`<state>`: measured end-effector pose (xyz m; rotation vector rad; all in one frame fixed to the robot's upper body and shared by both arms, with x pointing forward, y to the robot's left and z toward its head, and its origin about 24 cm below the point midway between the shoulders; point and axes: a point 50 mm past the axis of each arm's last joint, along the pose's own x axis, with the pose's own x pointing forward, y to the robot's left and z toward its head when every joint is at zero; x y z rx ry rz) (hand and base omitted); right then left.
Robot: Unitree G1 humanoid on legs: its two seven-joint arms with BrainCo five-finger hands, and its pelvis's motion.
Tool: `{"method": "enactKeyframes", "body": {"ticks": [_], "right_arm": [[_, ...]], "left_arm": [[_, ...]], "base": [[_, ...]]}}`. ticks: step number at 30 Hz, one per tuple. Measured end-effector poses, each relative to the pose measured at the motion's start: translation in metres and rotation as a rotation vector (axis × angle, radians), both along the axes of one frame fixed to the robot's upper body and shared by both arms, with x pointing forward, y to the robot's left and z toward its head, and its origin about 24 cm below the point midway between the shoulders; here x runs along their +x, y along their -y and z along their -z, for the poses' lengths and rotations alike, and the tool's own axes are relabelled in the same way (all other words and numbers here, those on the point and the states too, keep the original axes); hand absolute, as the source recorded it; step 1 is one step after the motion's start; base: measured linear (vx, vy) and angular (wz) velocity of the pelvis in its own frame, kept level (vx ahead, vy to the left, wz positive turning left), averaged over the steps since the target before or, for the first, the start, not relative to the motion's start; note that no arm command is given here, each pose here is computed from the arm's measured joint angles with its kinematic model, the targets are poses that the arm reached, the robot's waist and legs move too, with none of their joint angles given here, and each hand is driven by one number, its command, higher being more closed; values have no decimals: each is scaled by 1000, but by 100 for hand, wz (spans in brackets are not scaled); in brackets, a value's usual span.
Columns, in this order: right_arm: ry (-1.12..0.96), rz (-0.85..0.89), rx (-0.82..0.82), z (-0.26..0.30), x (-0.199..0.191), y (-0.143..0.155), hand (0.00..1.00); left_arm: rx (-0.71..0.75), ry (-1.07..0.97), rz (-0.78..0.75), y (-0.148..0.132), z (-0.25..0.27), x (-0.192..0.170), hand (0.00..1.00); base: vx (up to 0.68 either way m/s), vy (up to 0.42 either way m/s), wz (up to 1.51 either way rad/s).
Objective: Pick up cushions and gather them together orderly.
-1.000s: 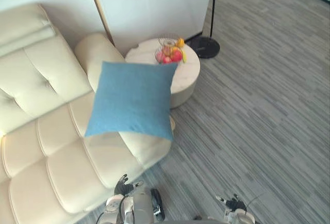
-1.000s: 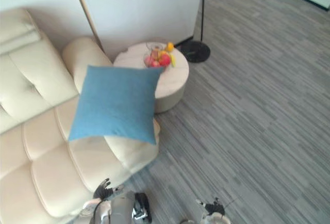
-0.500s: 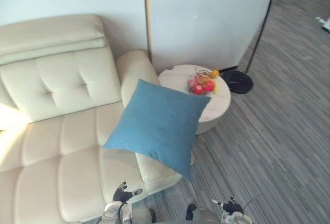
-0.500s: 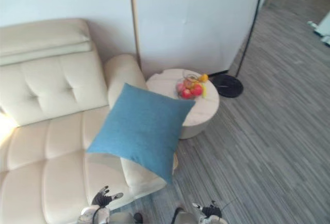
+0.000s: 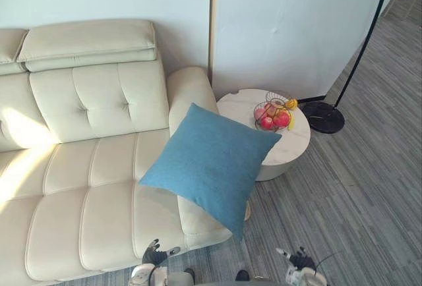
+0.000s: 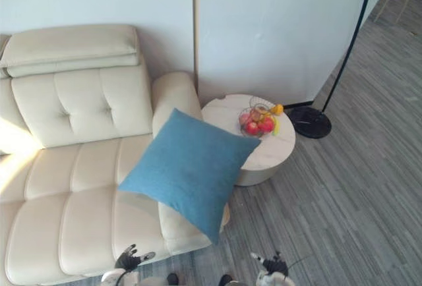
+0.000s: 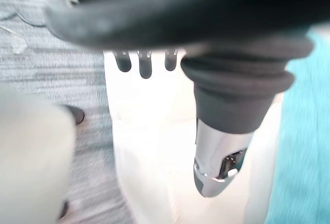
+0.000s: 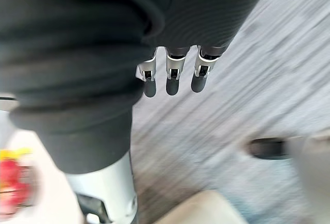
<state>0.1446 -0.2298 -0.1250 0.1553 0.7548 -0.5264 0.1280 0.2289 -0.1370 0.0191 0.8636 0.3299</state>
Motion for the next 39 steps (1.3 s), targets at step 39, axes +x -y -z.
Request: {"method": "enactKeyframes", "body": {"ticks": [39], "right_arm": [[696, -323, 101, -136, 153, -87, 0]], "left_arm": [[396, 1091, 40, -12, -305, 247, 0]], "base": [[-44, -2, 2]]}}
